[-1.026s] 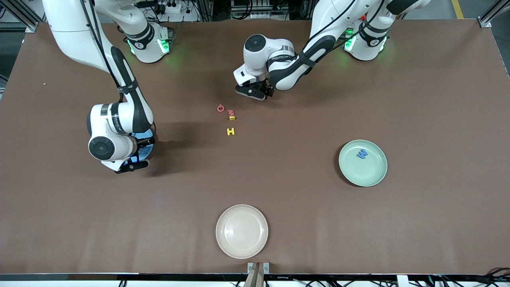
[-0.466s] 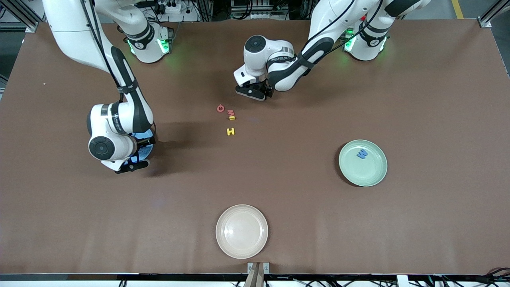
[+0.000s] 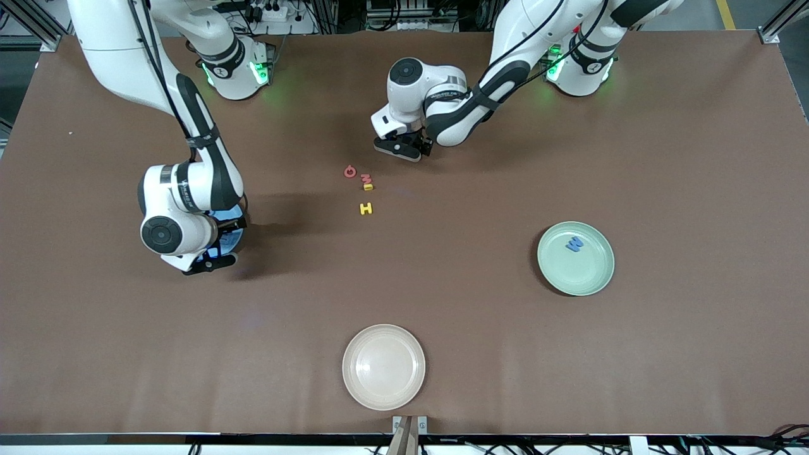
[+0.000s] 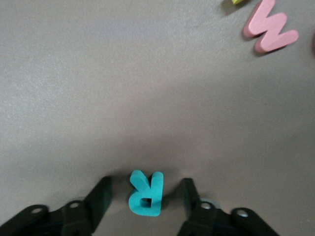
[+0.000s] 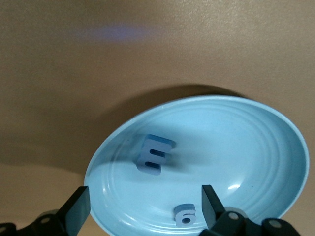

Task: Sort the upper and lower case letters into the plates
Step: 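Carry the teal R to the green plate while the right gripper rises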

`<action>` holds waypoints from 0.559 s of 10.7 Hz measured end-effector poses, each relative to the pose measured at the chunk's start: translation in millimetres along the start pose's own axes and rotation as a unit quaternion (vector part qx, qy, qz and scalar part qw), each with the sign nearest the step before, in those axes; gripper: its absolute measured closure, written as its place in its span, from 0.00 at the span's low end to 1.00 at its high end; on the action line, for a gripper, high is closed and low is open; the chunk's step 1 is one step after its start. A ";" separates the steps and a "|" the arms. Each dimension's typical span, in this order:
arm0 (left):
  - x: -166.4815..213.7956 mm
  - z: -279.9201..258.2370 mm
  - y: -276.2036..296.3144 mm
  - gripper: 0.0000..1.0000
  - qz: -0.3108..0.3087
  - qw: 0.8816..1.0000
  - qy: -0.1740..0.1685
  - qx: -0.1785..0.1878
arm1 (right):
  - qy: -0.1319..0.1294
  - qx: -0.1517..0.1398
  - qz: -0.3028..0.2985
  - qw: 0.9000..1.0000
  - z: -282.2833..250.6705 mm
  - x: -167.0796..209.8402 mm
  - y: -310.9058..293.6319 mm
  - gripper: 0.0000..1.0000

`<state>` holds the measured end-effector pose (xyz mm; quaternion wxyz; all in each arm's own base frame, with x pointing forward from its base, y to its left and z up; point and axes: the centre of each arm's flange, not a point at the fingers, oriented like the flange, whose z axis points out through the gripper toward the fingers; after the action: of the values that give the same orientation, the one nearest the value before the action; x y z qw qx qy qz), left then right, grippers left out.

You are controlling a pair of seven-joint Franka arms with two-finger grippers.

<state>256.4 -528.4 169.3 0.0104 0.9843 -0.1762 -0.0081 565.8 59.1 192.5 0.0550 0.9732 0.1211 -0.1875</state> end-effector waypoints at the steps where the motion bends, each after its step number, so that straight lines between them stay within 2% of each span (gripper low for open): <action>1: 1.0 -2.1 0.3 0.57 0.000 1.000 0.002 -0.001 | 0.000 0.000 0.000 1.000 0.0 0.0 0.0 0.00; 2: 1.9 -4.0 0.1 0.72 0.000 1.000 0.004 0.000 | 0.000 0.000 0.000 1.000 0.0 0.0 0.0 0.00; 6: 8.5 -8.8 -7.0 0.71 -0.024 1.000 0.010 0.005 | 0.000 0.000 0.000 1.000 0.0 0.1 -0.2 0.00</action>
<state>267.0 -524.7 177.8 0.0069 0.9883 -0.1525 0.0022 565.8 59.3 192.4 0.0550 0.9732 0.1213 -0.1874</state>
